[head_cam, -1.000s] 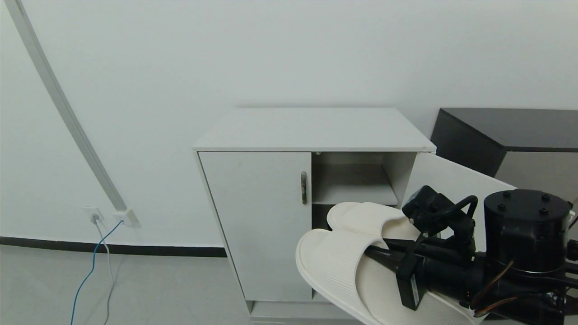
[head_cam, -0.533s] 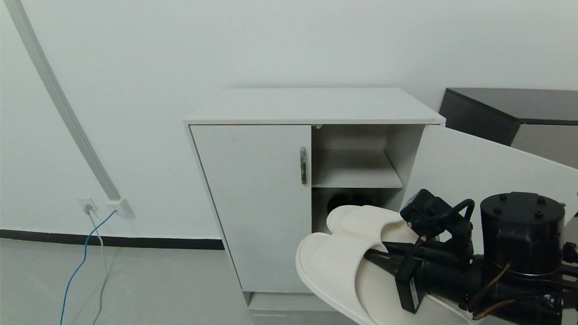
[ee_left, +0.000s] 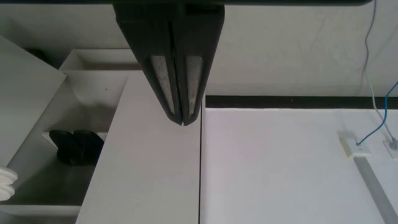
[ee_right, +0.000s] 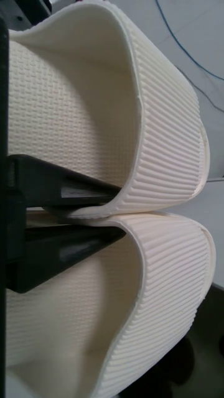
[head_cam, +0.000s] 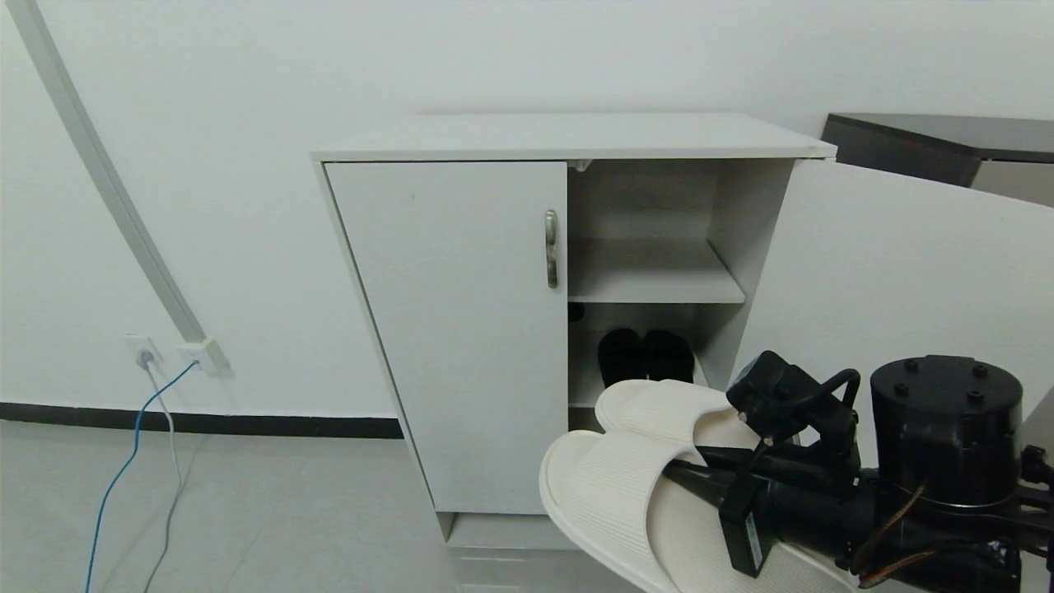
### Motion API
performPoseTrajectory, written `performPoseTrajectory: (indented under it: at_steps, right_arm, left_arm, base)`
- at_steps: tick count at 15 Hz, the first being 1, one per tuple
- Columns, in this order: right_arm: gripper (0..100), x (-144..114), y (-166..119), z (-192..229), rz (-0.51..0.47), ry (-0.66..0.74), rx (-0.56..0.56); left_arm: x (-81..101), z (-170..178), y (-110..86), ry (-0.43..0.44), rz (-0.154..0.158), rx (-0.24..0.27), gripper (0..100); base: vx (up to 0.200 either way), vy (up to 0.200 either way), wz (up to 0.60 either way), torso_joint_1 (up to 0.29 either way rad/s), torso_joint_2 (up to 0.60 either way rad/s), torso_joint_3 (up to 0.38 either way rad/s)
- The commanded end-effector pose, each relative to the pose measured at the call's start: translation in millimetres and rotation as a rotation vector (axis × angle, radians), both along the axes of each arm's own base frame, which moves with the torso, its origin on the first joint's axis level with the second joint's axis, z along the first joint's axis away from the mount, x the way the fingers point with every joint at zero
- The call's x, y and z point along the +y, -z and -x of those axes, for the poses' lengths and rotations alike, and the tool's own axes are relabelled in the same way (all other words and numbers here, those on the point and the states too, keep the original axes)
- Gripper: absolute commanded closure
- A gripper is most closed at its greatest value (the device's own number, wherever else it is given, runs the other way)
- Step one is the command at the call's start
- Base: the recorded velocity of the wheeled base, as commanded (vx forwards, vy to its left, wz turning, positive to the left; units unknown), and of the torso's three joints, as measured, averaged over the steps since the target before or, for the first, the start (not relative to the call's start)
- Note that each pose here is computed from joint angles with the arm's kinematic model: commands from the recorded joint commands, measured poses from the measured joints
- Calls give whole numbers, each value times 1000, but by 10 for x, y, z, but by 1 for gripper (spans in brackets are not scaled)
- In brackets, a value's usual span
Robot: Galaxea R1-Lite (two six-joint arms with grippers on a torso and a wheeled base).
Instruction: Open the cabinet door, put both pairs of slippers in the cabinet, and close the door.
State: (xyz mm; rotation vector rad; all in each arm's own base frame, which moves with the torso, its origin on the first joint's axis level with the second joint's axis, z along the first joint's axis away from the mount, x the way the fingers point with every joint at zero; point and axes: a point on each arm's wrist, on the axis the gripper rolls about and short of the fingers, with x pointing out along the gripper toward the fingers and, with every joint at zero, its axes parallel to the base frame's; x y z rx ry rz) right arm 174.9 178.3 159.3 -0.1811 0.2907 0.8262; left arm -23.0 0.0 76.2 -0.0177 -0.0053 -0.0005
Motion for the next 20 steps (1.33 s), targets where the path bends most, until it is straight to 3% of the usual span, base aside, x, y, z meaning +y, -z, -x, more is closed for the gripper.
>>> performPoseTrajectory:
  at_steps: [1,20]
  right_arm:
    - [100,11,3,8,-3,-6,-3]
    - [100,9,39,42,1,-17,-8]
  left_arm:
    - [0,-1,-1,1,1,1,100]
    - [0,-1,-1,0,1,1,100]
  base:
    - [0,0,0,-32,442,413]
    - [0,0,0,0,50,37]
